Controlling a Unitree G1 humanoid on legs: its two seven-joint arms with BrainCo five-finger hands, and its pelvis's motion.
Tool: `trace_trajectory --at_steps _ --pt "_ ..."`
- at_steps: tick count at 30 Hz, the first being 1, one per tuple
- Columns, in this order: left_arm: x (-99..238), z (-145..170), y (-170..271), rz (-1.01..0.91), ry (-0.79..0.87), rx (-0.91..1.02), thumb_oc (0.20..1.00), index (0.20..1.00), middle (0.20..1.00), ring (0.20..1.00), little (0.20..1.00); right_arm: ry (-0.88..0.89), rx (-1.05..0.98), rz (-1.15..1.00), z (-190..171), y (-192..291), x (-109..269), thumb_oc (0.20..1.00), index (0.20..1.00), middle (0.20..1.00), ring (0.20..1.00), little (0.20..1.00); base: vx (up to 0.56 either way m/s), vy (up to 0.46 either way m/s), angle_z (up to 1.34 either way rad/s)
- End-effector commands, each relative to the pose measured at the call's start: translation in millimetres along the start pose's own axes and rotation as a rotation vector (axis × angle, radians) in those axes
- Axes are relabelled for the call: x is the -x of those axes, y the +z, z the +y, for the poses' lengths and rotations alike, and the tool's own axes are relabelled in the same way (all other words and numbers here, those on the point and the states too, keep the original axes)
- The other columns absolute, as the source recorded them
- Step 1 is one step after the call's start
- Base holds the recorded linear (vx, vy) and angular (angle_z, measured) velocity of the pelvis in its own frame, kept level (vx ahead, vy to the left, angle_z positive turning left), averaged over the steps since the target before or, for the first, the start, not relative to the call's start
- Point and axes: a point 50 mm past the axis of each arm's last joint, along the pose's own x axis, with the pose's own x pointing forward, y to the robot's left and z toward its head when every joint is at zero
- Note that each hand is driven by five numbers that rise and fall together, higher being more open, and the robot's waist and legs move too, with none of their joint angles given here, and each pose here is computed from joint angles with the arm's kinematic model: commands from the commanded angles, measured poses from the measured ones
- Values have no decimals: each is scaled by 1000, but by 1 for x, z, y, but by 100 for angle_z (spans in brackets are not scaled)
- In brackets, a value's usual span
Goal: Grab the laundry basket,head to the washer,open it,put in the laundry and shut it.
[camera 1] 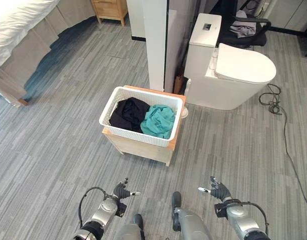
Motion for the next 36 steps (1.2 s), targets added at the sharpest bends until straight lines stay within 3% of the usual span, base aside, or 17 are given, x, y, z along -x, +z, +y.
trace_trajectory --at_steps 1,6,21,36 --pt "2 4 -1 -15 20 -15 1000 1000 1000 1000 1000 17 -12 -41 3 6 2 1000 1000 1000 1000 1000 26 -76 -9" --pt "2 7 2 -27 31 0 1000 1000 1000 1000 1000 29 42 -75 3 16 0 1000 1000 1000 1000 1000 30 -57 -79" --pt "1 27 -8 35 127 49 1000 1000 1000 1000 1000 17 118 -141 -10 23 9 1000 1000 1000 1000 1000 43 11 4" --pt "11 32 -47 190 171 11 1000 1000 1000 1000 1000 142 141 -69 14 10 6 1000 1000 1000 1000 1000 -16 113 -5"
